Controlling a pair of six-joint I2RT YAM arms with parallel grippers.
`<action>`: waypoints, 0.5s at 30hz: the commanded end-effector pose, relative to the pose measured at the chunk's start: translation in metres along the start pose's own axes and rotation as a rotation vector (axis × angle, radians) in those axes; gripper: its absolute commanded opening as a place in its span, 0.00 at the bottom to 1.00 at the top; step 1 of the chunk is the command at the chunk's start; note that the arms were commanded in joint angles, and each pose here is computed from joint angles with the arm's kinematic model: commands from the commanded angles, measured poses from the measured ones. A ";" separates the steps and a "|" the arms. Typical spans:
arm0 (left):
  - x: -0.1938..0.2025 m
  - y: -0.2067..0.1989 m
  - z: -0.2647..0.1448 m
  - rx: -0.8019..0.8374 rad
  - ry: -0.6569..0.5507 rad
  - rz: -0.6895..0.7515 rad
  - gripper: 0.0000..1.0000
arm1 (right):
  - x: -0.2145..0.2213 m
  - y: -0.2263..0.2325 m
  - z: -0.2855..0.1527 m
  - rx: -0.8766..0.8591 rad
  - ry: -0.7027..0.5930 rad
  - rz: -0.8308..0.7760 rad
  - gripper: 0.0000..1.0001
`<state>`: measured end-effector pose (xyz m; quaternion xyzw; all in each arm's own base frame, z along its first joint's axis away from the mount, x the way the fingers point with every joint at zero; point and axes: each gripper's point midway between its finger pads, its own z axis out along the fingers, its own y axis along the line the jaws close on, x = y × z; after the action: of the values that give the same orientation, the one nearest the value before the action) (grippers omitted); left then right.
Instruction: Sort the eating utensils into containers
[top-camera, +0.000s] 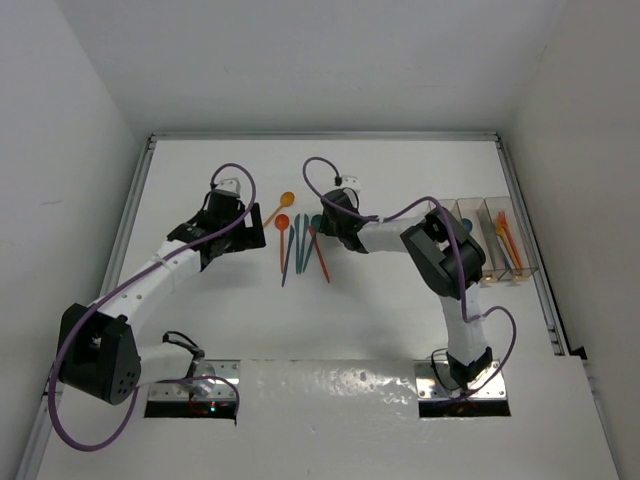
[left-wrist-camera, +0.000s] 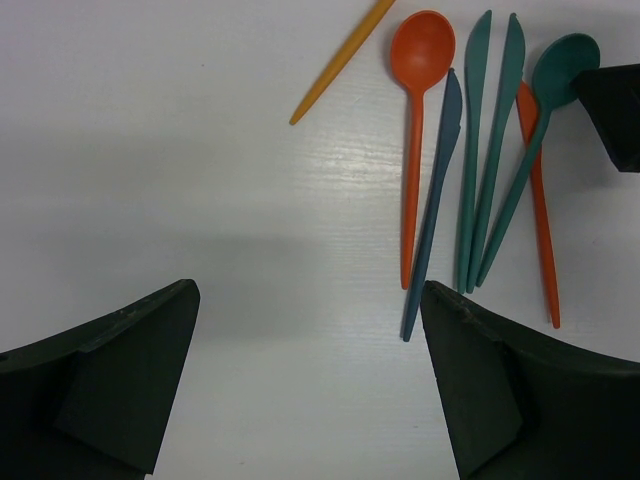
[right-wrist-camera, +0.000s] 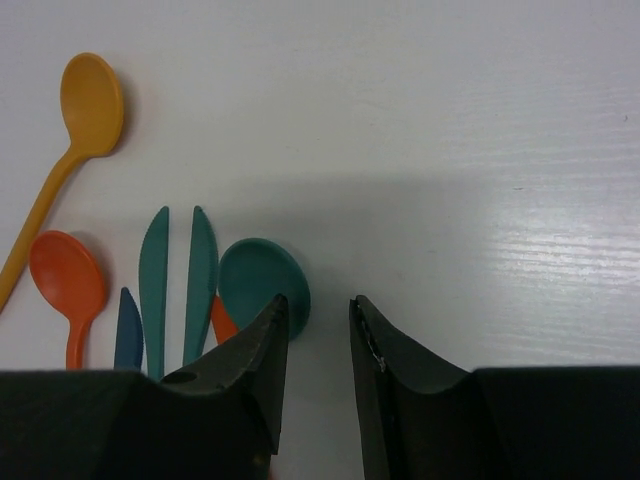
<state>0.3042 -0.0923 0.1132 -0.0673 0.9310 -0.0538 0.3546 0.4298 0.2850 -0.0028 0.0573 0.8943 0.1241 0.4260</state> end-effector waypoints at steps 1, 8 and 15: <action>-0.010 -0.006 -0.001 0.021 -0.024 -0.002 0.91 | 0.005 0.003 0.001 -0.064 0.030 -0.026 0.32; -0.008 -0.005 0.001 0.014 -0.017 0.002 0.91 | 0.017 0.012 0.001 -0.188 0.078 0.002 0.35; -0.007 -0.004 0.001 0.009 -0.016 0.002 0.91 | 0.035 0.030 0.006 -0.290 0.148 0.006 0.29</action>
<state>0.3040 -0.0922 0.1094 -0.0669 0.9334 -0.0513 0.3488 0.4266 0.3124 -0.0026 0.0112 0.8848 0.2390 0.3998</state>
